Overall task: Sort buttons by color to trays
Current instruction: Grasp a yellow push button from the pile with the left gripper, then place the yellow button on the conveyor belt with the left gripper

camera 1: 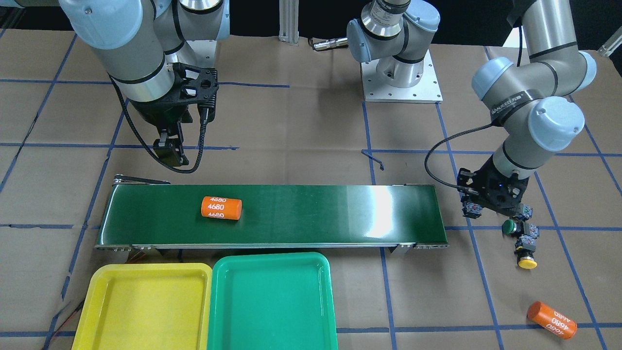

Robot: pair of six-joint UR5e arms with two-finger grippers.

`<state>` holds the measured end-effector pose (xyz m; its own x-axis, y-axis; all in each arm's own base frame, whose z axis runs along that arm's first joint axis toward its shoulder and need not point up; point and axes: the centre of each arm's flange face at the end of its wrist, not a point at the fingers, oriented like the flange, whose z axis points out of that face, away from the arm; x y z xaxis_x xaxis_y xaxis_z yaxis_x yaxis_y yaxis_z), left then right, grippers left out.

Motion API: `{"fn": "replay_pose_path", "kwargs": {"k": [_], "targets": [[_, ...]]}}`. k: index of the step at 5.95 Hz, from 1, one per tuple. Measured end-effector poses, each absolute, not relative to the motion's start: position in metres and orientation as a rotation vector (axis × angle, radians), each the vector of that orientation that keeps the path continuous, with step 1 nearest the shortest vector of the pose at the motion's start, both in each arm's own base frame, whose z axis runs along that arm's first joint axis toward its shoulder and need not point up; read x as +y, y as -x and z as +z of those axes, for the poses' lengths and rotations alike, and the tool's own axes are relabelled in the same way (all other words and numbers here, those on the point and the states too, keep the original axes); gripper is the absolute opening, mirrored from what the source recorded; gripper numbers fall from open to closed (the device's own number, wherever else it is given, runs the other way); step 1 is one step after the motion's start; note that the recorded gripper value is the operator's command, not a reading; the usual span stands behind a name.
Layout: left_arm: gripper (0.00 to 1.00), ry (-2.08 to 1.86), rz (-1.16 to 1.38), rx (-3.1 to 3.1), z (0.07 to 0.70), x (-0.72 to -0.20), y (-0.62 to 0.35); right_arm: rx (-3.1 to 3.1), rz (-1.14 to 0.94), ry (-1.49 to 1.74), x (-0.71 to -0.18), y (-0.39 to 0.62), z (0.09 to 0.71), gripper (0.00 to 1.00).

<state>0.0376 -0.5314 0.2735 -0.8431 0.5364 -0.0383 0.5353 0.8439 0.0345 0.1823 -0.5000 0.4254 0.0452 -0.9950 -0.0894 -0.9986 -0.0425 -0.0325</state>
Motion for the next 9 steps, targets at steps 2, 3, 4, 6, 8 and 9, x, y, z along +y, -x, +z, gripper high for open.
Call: {"fn": "replay_pose_path", "kwargs": {"k": [2,3,4,6,8,9], "targets": [[0.0,-1.27,-0.013,2.836,0.287,-0.533,0.03,2.113,0.058,2.21,-0.501,-0.183,0.426,1.0],[0.0,-1.507,-0.023,2.731,0.284,-0.535,0.049,2.113,0.055,2.212,-0.501,-0.183,0.426,1.0],[0.01,-1.714,-0.049,2.608,0.281,-0.536,0.067,2.113,0.054,2.212,-0.501,-0.183,0.426,1.0],[0.04,-2.032,-0.147,2.352,0.264,-0.542,0.102,2.112,0.055,2.212,-0.501,-0.183,0.425,1.0],[0.94,-2.154,-0.159,2.242,0.254,-0.54,0.124,2.109,0.06,2.207,-0.5,-0.183,0.422,1.0],[1.0,-2.157,-0.16,2.237,0.254,-0.539,0.128,2.107,0.065,2.203,-0.498,-0.183,0.419,1.0]]}}
